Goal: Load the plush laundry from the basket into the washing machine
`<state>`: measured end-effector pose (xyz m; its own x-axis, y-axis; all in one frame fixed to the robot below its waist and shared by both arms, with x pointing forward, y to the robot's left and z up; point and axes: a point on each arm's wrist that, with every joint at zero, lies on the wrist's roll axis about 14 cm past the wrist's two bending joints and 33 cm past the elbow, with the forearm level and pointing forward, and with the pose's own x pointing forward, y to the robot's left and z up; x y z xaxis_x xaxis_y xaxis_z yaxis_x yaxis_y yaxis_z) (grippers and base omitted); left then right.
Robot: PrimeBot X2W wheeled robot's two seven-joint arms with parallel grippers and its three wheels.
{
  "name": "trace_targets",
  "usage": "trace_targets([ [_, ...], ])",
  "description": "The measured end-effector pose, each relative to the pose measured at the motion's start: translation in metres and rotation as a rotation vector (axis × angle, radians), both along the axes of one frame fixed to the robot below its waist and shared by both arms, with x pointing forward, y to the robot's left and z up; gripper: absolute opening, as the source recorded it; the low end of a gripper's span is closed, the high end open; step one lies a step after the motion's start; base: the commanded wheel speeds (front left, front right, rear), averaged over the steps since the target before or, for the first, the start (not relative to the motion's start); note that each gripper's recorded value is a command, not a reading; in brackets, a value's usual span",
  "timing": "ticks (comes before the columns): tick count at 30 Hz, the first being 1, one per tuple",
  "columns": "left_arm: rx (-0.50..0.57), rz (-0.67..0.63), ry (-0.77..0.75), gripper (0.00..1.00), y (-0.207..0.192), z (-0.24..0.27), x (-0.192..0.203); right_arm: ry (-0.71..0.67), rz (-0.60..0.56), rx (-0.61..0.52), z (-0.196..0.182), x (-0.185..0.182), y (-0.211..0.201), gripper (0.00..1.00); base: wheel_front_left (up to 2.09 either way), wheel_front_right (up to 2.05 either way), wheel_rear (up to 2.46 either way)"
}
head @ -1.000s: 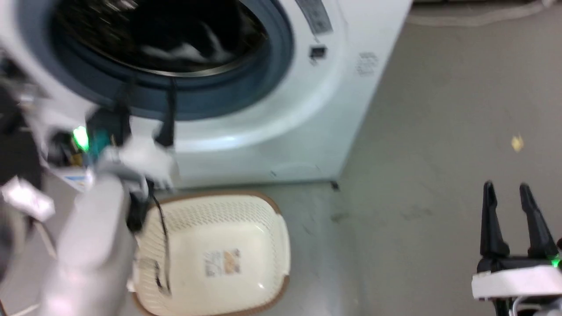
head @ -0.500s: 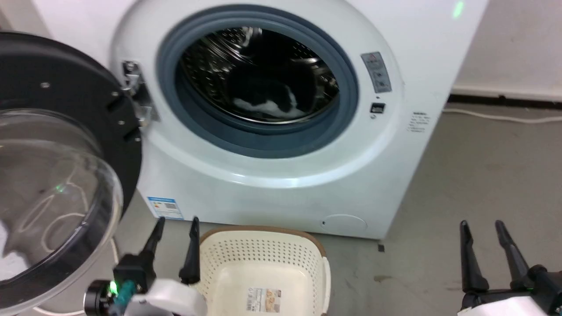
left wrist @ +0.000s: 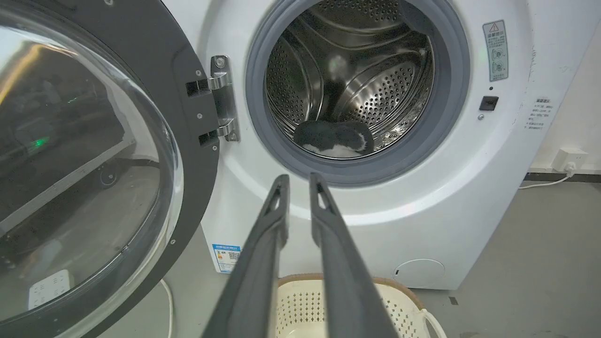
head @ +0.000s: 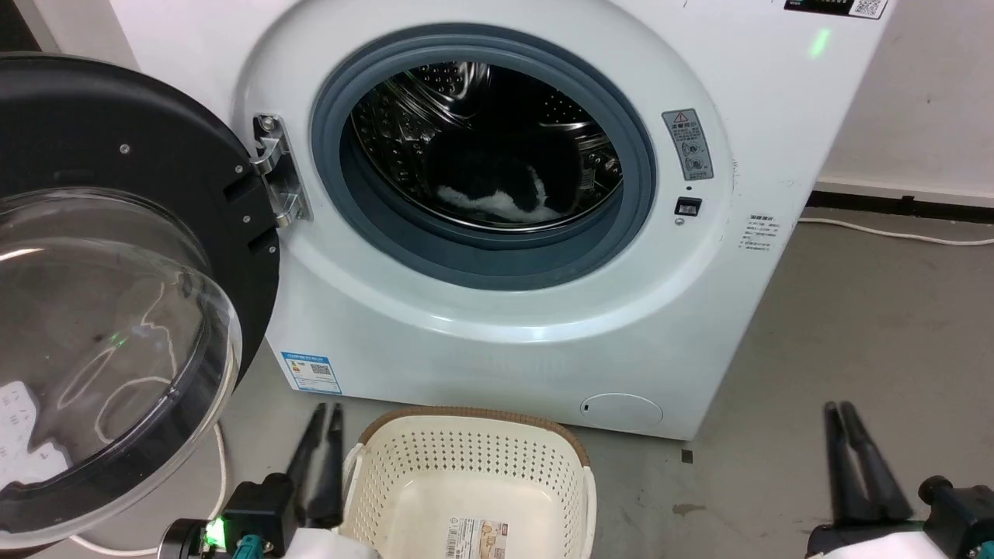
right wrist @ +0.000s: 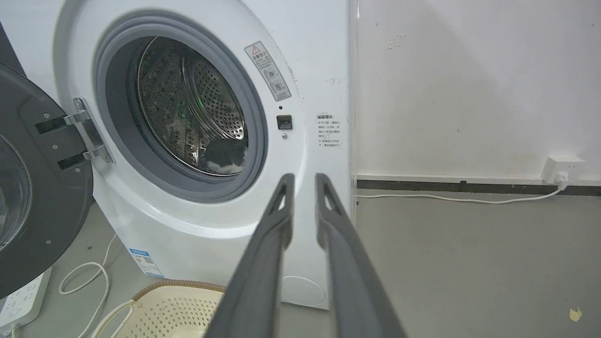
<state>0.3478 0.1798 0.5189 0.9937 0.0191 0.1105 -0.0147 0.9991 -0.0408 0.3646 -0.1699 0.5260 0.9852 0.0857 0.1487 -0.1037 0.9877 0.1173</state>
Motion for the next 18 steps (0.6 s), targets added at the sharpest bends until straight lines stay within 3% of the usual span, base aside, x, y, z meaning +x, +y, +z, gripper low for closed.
trace_targets([
  [18, 0.009, -0.006, 0.021, 0.00, -0.0006, -0.0011, 0.0029, 0.028, 0.004, -0.020, -0.0034, -0.0005, 0.0008, 0.00, 0.00, 0.00, 0.00],
])
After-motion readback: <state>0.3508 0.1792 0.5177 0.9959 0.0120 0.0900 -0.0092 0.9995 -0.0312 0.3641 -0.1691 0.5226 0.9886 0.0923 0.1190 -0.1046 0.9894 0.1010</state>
